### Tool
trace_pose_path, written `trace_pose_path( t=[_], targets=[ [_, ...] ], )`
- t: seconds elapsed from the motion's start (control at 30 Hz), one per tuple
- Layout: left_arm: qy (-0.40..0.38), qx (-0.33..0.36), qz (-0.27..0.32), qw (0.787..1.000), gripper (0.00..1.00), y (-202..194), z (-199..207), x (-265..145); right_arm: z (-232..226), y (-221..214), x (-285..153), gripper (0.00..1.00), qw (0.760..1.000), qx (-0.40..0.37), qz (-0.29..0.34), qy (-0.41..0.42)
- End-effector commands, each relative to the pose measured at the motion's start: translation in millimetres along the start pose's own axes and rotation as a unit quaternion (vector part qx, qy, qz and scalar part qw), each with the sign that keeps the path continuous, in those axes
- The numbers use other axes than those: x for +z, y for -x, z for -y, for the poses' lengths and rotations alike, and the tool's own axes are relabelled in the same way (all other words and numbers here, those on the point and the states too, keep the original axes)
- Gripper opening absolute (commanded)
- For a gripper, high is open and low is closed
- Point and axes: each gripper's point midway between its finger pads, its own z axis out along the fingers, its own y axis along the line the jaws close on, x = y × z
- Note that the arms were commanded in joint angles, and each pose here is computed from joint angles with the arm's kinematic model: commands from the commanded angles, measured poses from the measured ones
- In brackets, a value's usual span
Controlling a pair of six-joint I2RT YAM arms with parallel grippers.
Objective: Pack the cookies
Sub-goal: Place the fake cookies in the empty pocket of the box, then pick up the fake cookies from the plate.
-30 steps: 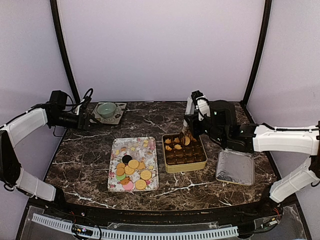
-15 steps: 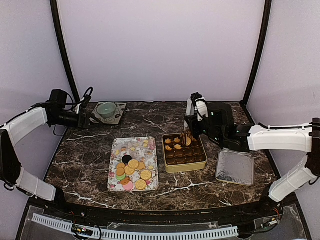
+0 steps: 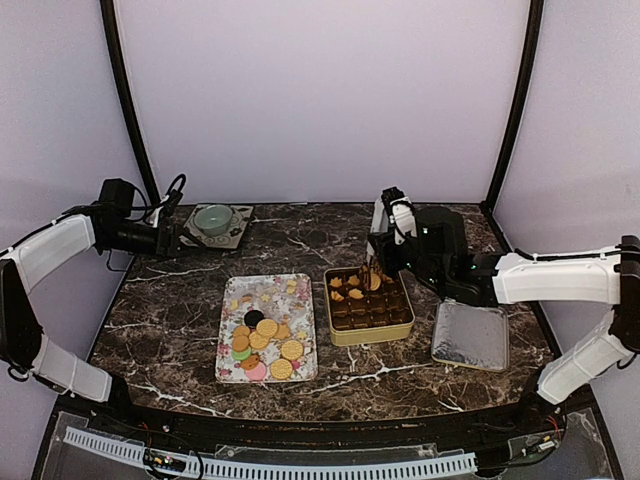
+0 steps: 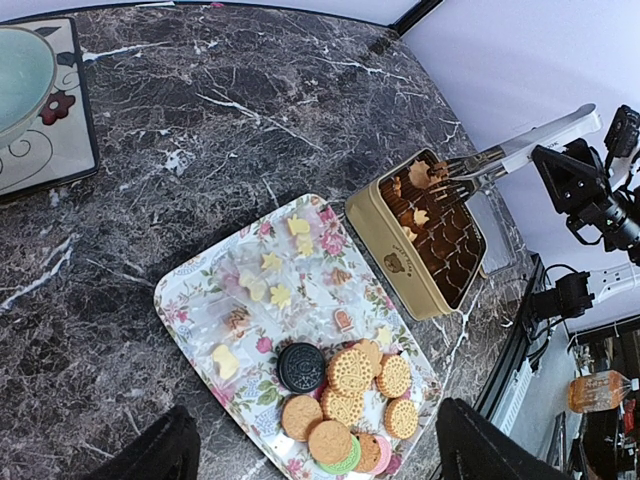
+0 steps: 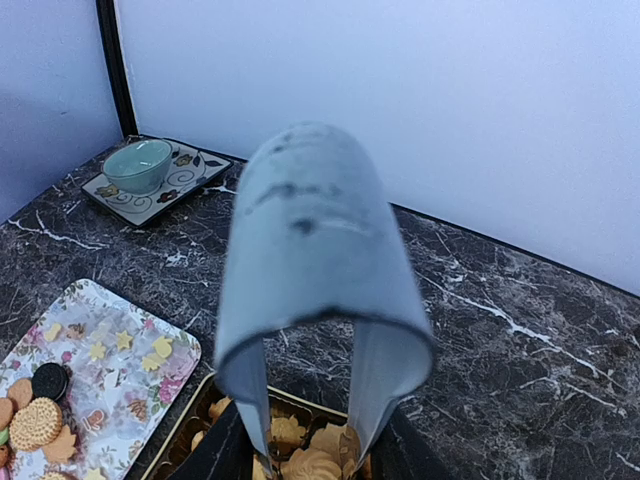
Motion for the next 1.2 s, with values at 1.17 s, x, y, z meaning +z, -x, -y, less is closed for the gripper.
trace_pose_path(
  t=[1.17],
  targets=[
    [0.033,-0.001,-0.012,0.999,0.88,-1.9,-9.7,-3.9,-242.0,56.7,-15.2,0.41,0.969,-0.014,0.055,0.239]
  ],
)
